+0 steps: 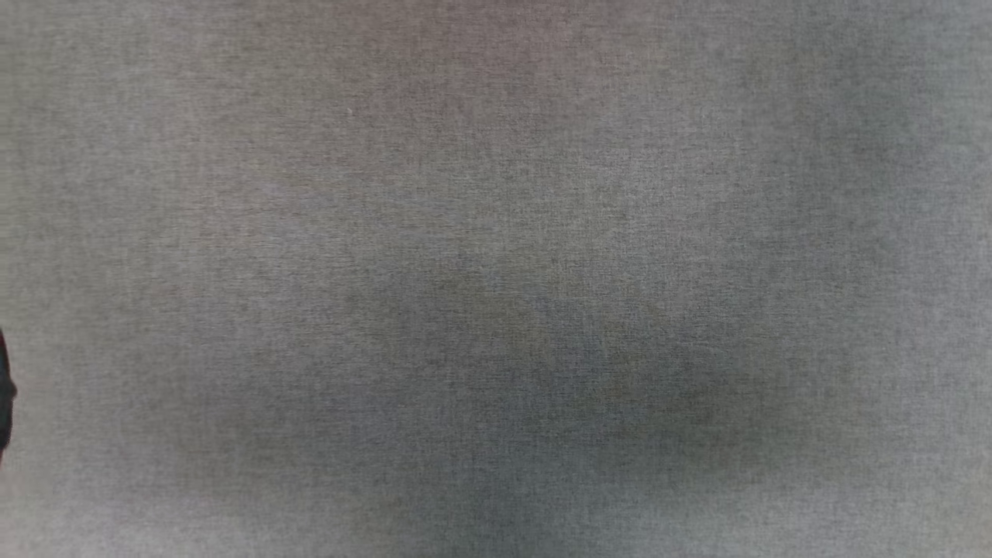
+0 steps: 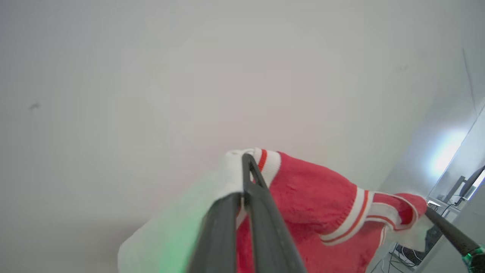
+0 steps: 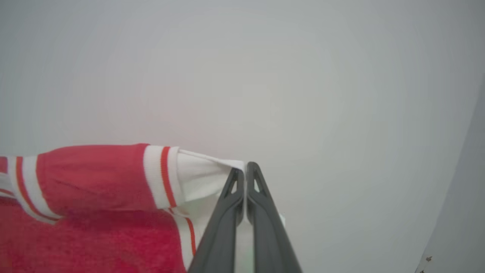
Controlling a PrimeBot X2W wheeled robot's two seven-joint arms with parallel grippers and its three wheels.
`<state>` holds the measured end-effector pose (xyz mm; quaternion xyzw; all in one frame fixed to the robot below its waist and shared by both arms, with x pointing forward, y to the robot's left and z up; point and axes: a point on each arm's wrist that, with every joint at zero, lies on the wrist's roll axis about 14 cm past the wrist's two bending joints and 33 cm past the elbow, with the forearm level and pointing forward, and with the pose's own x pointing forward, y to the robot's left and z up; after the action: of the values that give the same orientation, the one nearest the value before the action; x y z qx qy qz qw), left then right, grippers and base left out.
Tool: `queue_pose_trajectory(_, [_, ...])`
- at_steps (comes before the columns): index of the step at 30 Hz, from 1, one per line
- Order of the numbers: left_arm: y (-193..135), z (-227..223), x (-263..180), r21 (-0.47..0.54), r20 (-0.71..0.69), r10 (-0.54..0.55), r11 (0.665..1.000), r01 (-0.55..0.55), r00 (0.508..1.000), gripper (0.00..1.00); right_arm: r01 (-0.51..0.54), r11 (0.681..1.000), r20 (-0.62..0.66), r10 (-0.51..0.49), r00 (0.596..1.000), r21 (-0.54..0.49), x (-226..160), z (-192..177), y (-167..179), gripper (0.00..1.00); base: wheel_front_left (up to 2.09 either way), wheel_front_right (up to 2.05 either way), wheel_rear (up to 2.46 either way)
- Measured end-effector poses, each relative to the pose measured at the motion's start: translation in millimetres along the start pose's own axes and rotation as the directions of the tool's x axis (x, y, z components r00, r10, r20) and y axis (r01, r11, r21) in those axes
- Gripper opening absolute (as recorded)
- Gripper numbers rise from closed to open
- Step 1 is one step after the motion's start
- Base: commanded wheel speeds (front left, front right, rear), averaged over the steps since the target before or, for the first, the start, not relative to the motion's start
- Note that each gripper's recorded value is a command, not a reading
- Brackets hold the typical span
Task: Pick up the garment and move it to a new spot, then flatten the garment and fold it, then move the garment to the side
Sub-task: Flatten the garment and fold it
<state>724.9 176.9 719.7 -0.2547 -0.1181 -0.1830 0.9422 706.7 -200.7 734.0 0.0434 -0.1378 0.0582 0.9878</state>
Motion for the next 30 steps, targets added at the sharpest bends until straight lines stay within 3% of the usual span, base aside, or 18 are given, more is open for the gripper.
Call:
queue_pose_trajectory(5, [-16.4,12.6,-3.2,-0.044,0.014,-0.032,0.999,0.032,0.999,0.0,0.019,1.0,0.001,-0.019,1.0,-0.018,6.1,2.3,-7.2,0.0,0.0,0.0,0.0])
queue_pose_trajectory(13, [10.1,-73.2,-79.9,-0.171,-0.224,-0.008,0.985,-0.031,0.975,0.0,-0.036,0.998,-0.265,0.021,0.964,-0.051,-40.5,-99.5,-13.0,0.0,0.0,0.0,0.0])
queue_pose_trajectory(19, [5.5,-149.7,-174.7,-0.331,-0.381,-0.014,0.936,-0.122,0.925,0.0,-0.077,0.997,-0.525,0.071,0.848,0.011,-131.7,-192.1,-10.6,0.0,0.0,0.0,0.0])
queue_pose_trajectory(22, [-8.2,-171.5,-214.1,-0.398,-0.421,-0.029,0.904,-0.156,0.906,0.0,-0.101,0.994,-0.641,0.109,0.76,0.049,-184.3,-224.0,-3.0,0.0,0.0,0.0,0.0])
queue_pose_trajectory(30, [-16.5,-219.0,-311.9,-0.34,-0.591,0.007,0.905,-0.257,0.807,0.0,-0.099,0.986,-0.805,0.168,0.569,0.136,-292.2,-236.7,9.1,0.0,0.0,0.0,0.0])
